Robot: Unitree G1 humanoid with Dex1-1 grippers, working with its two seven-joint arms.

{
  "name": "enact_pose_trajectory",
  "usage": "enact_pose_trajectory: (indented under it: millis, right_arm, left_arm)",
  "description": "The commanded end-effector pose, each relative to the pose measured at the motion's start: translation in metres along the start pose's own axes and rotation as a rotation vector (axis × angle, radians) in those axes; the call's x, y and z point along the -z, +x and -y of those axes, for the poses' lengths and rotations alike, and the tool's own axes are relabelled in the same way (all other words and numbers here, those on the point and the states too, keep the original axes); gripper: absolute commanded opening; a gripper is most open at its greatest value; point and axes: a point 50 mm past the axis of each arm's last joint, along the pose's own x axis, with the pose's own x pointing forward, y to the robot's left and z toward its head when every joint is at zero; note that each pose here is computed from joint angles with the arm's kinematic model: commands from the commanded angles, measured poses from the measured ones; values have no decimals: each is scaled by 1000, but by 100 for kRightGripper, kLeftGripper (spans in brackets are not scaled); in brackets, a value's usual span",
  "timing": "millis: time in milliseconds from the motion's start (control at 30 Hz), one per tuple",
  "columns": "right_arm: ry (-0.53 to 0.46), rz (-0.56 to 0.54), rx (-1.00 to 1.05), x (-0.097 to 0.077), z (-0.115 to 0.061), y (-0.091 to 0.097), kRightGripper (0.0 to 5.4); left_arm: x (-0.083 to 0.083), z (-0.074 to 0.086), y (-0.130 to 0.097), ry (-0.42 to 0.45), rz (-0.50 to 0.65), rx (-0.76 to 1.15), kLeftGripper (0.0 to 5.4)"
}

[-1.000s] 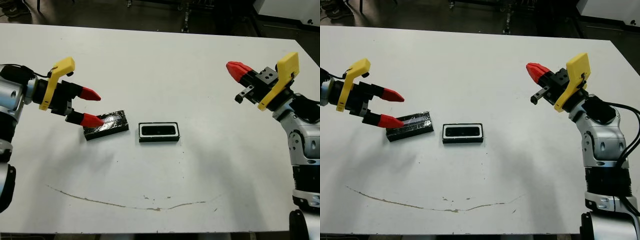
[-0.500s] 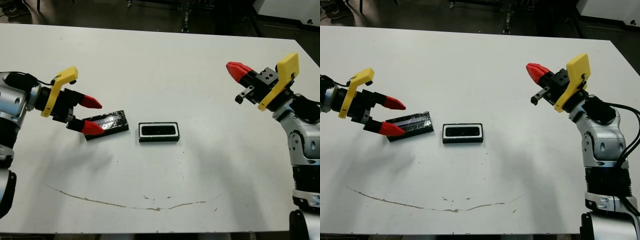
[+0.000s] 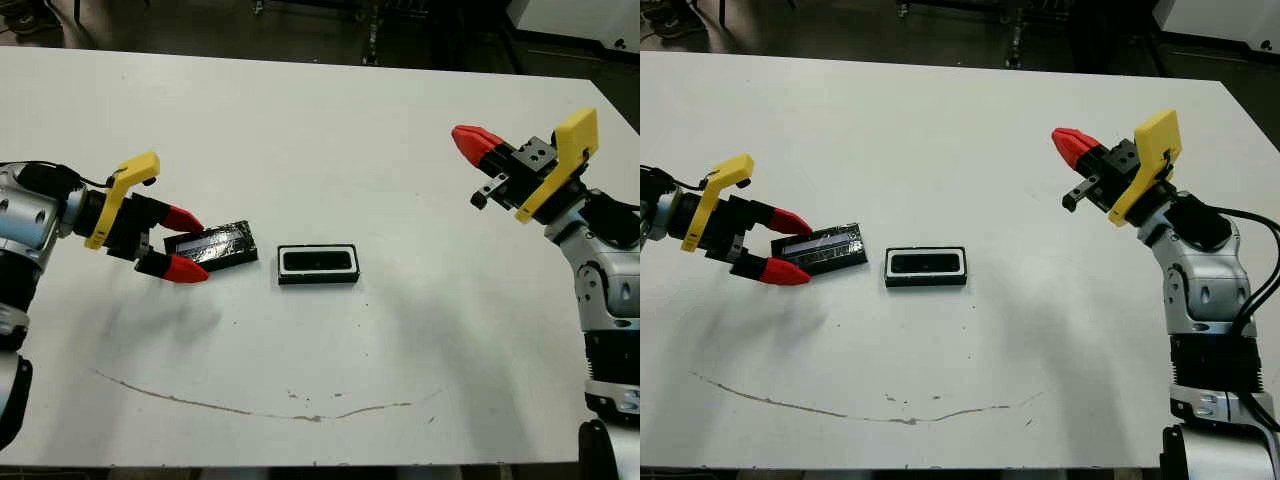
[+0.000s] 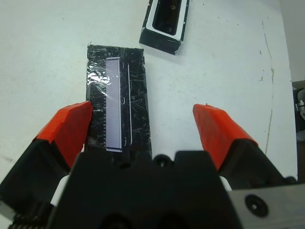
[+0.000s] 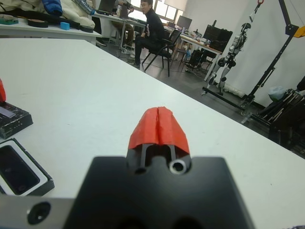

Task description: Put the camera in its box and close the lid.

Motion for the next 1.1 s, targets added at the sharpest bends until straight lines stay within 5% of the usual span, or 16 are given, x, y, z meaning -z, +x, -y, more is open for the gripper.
enact_pose_trajectory:
  millis: [33,233,367,567,1100]
  right_arm:
    - [9,-32,-1,6,1,-6,1]
    - [9,-28,-5,6,2,-5,1]
    - [0,-31,-10,6,2,-5,1]
    - [9,-33,-11,6,2,-5,1]
    - [15,-40,-16,5,2,-5,1]
  left_arm:
    - [12,1,8,-32,-29,-13,540]
    - [11,0,12,59,-29,-53,540]
    - [15,-2,14,4,-19,-83,540]
    - [17,-3,16,68,-14,-128,540]
    - [17,-4,16,39,2,-113,540]
